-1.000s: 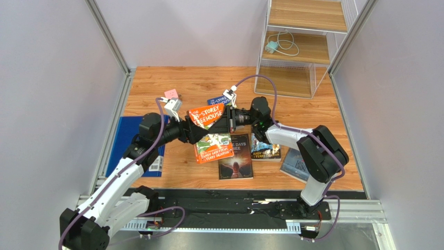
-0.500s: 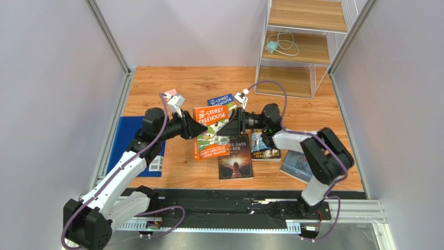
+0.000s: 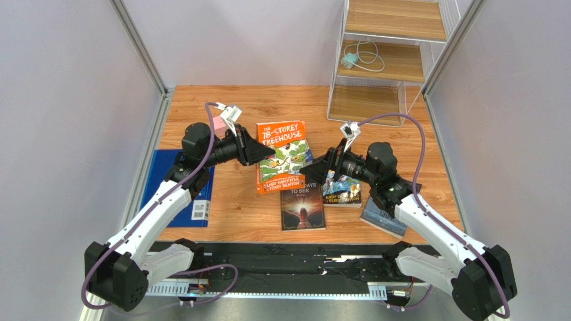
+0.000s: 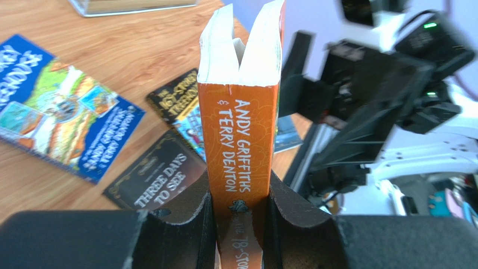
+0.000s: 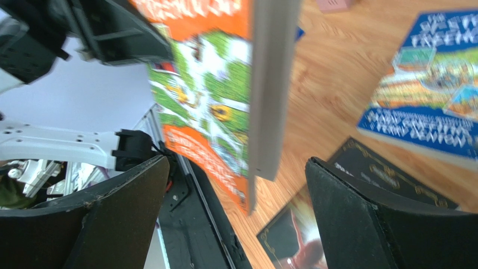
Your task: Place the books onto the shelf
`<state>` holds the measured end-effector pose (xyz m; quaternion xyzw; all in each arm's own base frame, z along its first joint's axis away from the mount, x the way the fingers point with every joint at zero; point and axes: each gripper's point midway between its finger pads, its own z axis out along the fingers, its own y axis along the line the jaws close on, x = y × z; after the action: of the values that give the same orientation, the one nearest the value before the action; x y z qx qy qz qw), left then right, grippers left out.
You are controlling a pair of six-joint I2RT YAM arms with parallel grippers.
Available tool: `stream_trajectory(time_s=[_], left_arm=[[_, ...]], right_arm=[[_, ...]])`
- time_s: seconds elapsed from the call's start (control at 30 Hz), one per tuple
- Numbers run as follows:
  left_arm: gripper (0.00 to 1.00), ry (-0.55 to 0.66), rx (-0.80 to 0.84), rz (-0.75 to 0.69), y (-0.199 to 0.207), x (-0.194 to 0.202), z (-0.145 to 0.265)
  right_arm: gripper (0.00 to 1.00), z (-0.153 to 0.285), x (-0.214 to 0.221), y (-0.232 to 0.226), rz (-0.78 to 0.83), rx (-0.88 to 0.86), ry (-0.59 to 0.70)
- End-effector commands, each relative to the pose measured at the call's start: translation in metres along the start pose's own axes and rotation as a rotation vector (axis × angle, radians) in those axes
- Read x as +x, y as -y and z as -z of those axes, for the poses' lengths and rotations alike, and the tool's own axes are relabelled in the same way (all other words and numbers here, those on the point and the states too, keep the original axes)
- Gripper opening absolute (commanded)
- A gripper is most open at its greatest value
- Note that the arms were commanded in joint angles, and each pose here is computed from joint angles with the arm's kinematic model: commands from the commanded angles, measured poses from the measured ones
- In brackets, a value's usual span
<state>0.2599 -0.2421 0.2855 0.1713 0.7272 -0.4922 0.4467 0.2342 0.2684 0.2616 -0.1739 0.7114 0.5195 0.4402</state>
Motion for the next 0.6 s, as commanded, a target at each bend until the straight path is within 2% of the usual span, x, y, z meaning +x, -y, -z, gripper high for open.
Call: stream_trajectory(time_s=[0.0, 0.17, 0.37, 0.57], left_arm=[[0.00, 0.116, 0.238, -0.094, 0.062, -0.052, 0.007], [0.00, 0.125, 0.347, -0.095, 0.089, -0.062, 0.015], [0.00, 0.144, 0.398, -0.115, 0.099, -0.067, 0.019], [0.00, 0.175, 0.457, -0.088, 0.103, -0.076, 0.013]], right_arm=[[1.00, 0.007, 0.019, 0.023, 0.003, 0.100, -0.033], [1.00, 0.006, 0.015, 0.016, 0.011, 0.054, -0.001], [1.00, 0.009, 0.007, -0.006, -0.002, -0.053, 0.063], [1.00, 0.004, 0.011, -0.016, -0.053, -0.124, 0.054]])
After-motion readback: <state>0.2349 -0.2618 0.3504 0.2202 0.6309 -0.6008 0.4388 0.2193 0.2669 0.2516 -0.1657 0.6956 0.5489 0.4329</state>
